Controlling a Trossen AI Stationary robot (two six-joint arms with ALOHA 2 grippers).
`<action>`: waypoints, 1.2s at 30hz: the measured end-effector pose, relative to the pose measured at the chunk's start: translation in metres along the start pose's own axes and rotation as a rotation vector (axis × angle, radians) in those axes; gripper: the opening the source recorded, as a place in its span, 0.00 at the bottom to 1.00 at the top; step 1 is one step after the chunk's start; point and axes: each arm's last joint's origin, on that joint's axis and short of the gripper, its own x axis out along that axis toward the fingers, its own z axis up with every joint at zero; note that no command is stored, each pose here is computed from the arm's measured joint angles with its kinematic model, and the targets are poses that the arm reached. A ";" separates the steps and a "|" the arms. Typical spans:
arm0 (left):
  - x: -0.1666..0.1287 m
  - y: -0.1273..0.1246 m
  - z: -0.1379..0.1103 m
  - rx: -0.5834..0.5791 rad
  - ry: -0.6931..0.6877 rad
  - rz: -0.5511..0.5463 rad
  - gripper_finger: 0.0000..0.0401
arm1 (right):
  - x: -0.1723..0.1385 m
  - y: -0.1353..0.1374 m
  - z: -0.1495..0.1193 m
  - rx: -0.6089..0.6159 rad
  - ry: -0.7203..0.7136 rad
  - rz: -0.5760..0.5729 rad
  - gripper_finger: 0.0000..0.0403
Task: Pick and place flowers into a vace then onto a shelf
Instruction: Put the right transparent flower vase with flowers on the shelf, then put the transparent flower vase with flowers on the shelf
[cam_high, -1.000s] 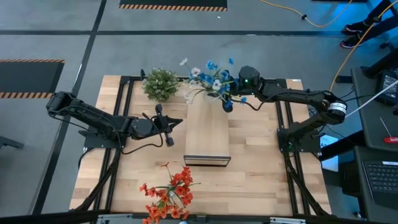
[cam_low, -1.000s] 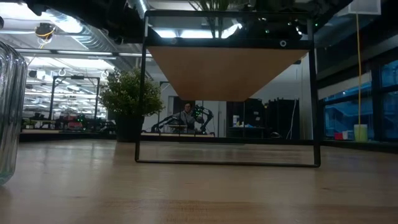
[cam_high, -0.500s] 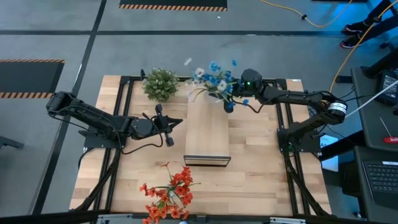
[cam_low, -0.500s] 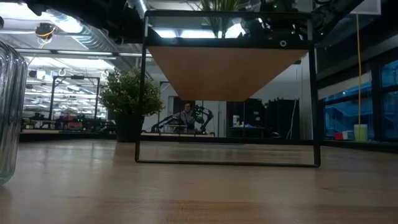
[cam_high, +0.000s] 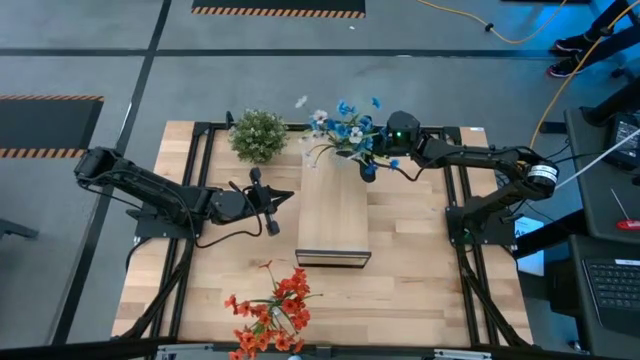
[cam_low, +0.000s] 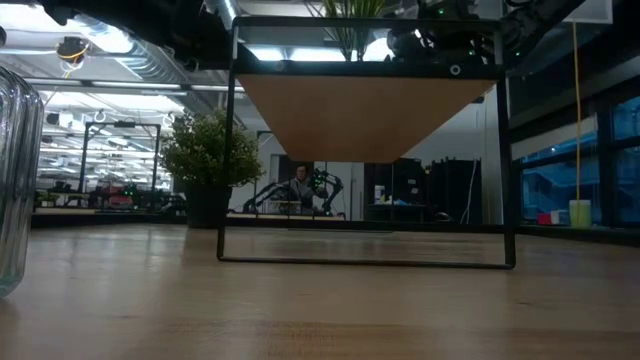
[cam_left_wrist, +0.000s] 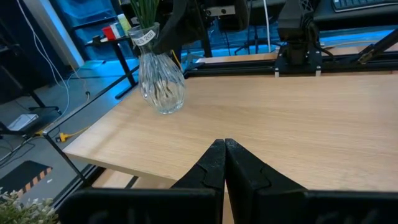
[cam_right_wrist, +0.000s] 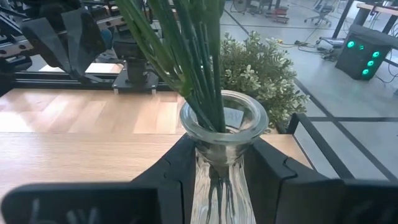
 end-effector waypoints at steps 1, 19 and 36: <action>0.000 0.000 0.000 0.000 0.000 0.000 0.01 | 0.000 0.000 0.000 0.000 0.000 0.000 0.25; 0.000 0.000 -0.001 0.010 0.013 0.000 0.01 | 0.000 0.000 0.000 0.003 0.004 0.000 0.58; 0.000 0.000 -0.001 0.010 0.012 -0.001 0.01 | -0.018 0.000 0.010 0.017 0.027 -0.025 0.59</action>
